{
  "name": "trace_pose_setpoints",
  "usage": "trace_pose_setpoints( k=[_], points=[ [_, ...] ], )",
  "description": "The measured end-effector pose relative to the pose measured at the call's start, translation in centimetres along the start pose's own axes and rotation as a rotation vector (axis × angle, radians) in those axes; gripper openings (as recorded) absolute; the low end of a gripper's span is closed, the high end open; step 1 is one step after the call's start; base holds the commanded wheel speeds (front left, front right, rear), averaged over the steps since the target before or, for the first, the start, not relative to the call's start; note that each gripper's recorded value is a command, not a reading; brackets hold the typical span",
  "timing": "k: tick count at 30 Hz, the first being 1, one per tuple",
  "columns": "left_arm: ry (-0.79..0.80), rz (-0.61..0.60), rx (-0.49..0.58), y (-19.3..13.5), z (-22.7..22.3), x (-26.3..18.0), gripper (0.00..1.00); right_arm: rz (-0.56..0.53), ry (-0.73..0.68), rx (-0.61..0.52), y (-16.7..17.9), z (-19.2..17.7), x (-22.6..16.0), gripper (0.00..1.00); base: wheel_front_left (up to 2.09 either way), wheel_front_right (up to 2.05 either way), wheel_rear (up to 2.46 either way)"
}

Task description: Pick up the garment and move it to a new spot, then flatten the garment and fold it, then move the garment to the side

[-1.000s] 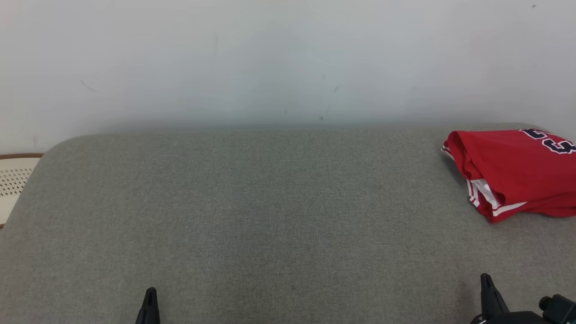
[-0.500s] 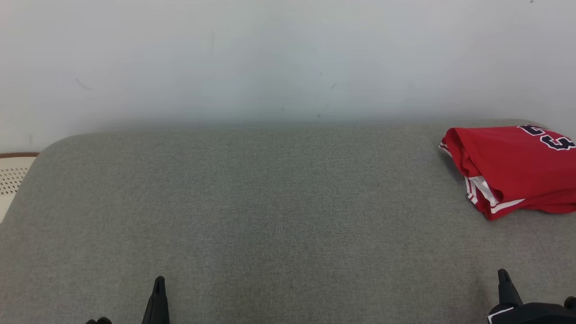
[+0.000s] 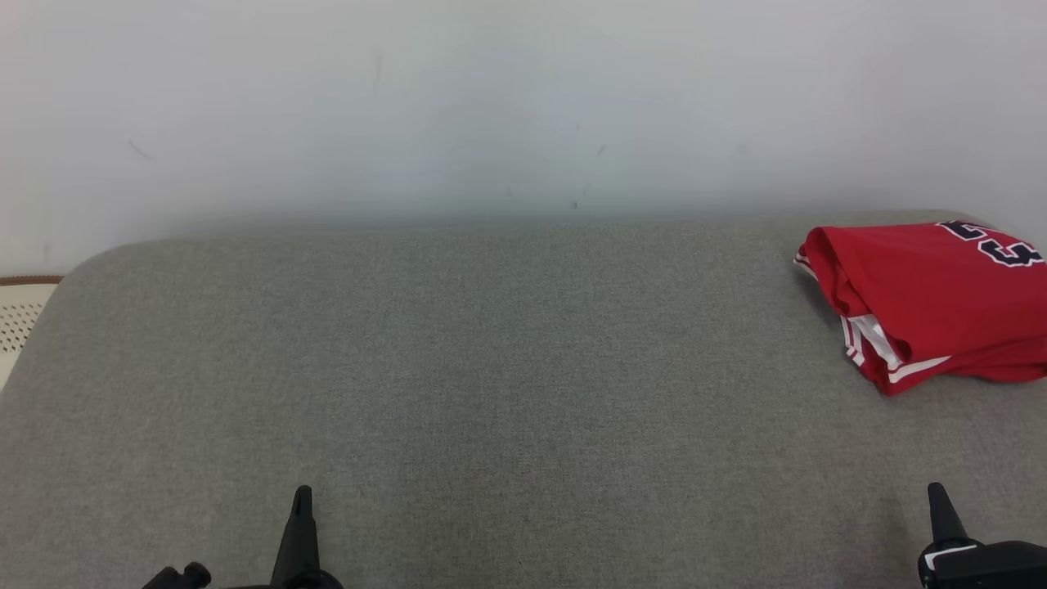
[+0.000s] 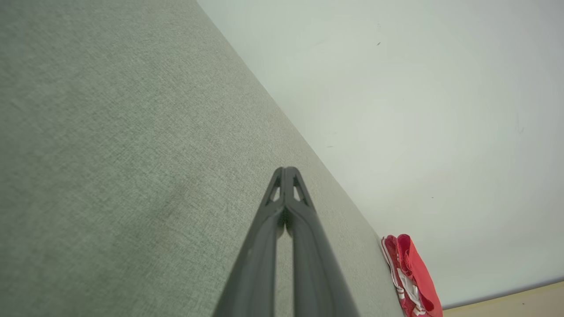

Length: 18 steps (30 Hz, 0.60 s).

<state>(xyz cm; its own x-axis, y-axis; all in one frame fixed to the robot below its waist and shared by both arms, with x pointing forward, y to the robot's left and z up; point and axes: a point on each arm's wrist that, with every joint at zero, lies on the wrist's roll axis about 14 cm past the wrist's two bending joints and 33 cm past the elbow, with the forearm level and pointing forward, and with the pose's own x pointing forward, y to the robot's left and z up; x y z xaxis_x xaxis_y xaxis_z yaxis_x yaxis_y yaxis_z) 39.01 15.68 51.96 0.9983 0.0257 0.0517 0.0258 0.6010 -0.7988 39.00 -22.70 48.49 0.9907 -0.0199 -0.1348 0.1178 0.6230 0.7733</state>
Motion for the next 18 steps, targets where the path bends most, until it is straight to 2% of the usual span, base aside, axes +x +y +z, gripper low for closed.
trace_pose_setpoints(
  k=[18],
  points=[
    [0.050, -0.005, -0.198, -1.0, -1.5, 1.3, 0.00, -0.008, -0.030, 0.213, -0.9, 2.1, 0.4, 0.00, 0.00, 0.00, 0.00]
  ],
)
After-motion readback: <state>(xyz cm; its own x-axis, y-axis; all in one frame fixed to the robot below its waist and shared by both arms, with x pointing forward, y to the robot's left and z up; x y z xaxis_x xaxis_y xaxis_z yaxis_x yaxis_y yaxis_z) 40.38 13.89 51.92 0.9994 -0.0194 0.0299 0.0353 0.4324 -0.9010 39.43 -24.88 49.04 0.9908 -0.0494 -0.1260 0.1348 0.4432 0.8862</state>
